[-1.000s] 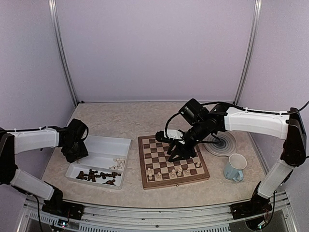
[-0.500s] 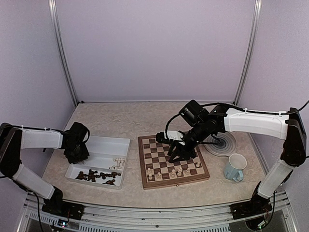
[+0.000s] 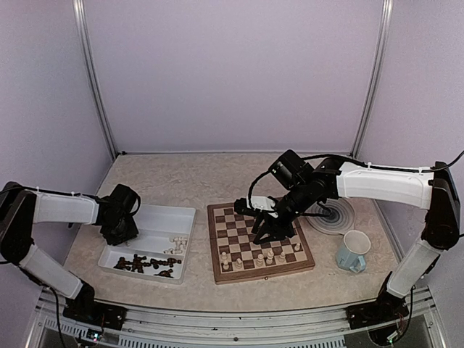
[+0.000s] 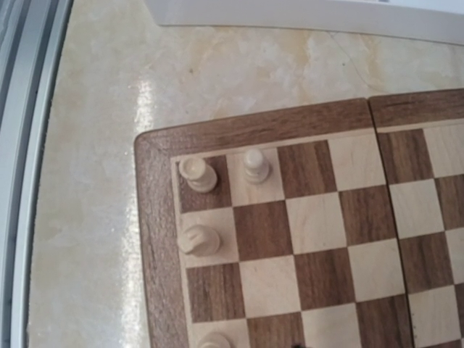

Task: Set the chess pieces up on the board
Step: Pick up the chess pile from the storage box.

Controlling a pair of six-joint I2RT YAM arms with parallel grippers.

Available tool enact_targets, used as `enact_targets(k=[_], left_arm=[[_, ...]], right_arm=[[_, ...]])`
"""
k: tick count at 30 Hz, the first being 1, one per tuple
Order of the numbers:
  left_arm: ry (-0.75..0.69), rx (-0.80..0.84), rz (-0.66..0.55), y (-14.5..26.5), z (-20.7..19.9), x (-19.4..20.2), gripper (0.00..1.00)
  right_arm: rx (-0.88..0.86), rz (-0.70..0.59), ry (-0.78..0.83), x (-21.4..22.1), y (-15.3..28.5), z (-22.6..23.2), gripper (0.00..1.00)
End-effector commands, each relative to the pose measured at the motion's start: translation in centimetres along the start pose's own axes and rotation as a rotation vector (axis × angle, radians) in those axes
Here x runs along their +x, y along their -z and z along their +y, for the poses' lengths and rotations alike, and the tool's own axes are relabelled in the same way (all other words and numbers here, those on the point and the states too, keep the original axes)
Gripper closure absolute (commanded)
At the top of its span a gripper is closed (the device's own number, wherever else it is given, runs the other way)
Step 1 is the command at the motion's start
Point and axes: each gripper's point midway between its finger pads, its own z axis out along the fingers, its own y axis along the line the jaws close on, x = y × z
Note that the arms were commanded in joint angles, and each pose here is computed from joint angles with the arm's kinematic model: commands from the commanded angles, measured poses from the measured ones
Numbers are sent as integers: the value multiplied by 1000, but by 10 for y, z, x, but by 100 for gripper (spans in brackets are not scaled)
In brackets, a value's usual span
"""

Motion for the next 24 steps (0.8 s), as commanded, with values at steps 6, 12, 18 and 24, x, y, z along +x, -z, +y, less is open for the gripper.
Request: enact_targets(k=[6,12,18,24], left_arm=[[-36,-2,282,-2,11,76,66],[-46,0,307,-4,10,85,71],[-45,14,325,-2,7,90,77],[-65,45,332,1,-3,91,83]], right_arm=[[-4,-18,0,-3,1,-2,65],[-9,-17,-4,-3,0,-1,66],[-13,-17,-6,-3,-1,-1,66],[-14,-21,-5,-4,-1,-1,67]])
